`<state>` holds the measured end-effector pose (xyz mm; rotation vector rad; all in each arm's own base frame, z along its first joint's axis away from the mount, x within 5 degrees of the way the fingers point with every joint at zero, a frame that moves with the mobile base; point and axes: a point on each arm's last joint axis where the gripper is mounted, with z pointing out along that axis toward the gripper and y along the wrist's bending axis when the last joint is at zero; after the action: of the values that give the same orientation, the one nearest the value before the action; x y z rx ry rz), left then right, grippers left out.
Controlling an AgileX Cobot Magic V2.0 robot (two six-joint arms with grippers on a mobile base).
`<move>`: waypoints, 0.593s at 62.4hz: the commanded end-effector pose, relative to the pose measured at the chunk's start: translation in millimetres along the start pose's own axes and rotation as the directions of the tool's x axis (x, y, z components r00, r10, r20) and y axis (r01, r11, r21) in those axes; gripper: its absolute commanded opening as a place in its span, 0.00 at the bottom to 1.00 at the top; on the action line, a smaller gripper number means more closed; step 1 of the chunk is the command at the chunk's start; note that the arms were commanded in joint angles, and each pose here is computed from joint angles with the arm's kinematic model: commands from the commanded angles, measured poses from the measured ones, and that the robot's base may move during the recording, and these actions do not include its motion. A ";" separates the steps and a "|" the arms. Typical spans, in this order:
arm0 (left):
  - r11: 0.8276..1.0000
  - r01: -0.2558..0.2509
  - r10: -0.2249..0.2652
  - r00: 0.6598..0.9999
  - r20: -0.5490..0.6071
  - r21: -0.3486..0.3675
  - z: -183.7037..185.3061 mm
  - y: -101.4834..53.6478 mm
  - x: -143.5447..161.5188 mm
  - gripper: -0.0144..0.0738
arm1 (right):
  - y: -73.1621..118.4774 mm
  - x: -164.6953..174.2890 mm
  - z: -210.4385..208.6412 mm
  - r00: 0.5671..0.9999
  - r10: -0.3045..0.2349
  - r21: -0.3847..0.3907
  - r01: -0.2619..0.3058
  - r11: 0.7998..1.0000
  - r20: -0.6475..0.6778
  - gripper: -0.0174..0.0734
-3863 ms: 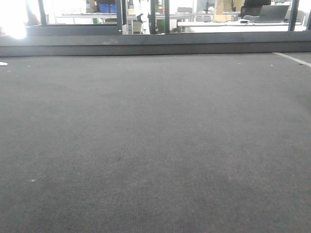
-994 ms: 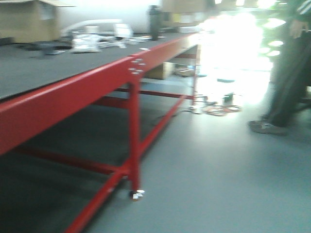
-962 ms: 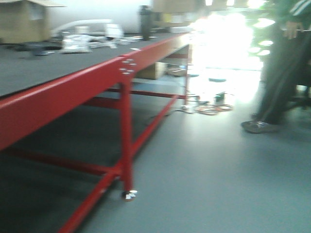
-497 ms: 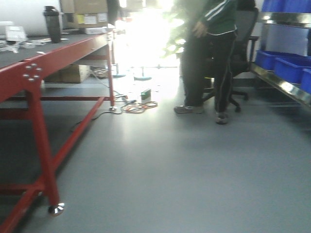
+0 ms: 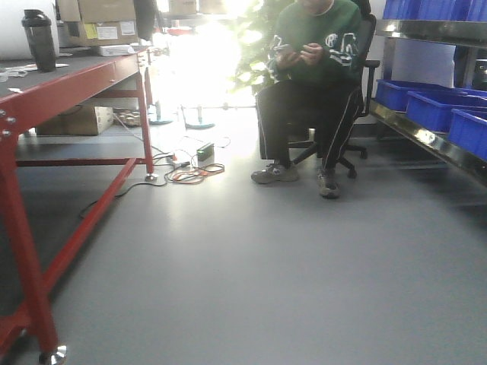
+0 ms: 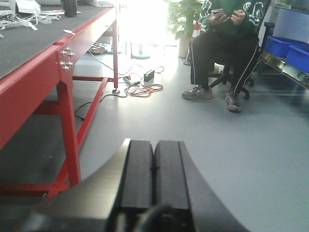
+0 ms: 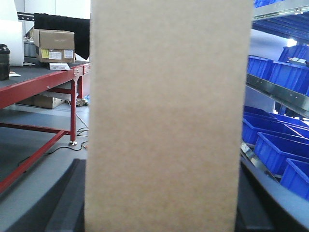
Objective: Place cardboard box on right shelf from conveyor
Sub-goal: 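Drive the base to the steel shelf rack holding the box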
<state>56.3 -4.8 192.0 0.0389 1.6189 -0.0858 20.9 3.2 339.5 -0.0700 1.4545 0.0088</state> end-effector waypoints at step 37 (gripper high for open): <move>1.000 0.006 -0.006 0.996 0.084 -0.001 -0.4 0.3 -6.0 0.03 | -1.4 -16.4 -0.5 0.994 -0.008 0.018 0.006 1.000 0.109 0.25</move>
<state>56.3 -4.8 192.0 0.0389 1.6189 -0.0858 20.9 3.2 339.5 -0.0700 1.4545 0.0088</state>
